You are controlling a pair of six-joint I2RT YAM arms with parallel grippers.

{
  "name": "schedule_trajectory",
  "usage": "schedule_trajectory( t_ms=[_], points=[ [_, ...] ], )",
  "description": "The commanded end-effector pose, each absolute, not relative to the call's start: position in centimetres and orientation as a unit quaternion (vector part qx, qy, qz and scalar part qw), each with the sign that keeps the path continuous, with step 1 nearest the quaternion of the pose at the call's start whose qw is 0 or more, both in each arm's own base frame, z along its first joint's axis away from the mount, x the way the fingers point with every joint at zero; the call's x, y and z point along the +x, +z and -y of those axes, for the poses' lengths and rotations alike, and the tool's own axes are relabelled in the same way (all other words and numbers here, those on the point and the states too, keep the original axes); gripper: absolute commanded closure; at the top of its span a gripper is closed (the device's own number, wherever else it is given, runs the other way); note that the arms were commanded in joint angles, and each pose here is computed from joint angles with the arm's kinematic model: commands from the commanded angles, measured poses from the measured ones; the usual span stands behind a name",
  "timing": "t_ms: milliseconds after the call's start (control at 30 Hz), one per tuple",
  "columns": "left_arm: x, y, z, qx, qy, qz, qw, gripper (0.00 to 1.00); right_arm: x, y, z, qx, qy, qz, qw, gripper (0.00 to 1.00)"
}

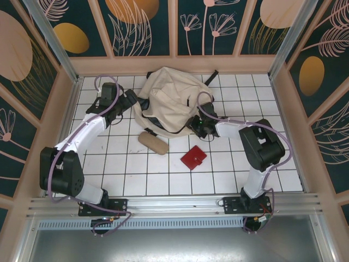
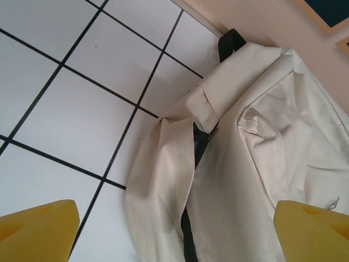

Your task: Pack books, pencil case, and school supplies into a backpack

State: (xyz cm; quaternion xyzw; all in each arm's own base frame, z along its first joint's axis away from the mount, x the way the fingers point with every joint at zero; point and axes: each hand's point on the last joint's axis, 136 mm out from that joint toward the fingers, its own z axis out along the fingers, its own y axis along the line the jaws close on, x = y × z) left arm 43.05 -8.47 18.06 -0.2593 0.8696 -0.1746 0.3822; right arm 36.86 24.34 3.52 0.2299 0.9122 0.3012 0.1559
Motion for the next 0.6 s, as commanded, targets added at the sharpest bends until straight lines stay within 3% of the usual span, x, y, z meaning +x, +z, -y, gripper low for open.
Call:
schedule_trajectory(
  t_ms=[0, 100, 533, 567],
  points=[
    [43.8, 18.4, 8.5, -0.249, -0.178, -0.871, 0.385, 0.08, 37.9, 5.1, -25.6, 0.222, 0.333, -0.901, 0.165, 0.74],
    [44.3, 18.1, 9.2, -0.236, -0.187, -0.876, 0.377, 0.07, 38.4, 5.3, -23.8, 0.221, 0.302, -0.909, 0.184, 1.0],
    [46.3, 17.0, 15.0, -0.11, -0.287, -0.889, 0.34, 0.12, 43.4, 8.7, -6.9, 0.194, 0.124, -0.924, 0.307, 1.0],
    [46.6, 17.2, 15.5, -0.102, -0.295, -0.887, 0.339, 0.14, 44.3, 8.9, -5.7, 0.199, 0.108, -0.921, 0.316, 0.95]
  ],
)
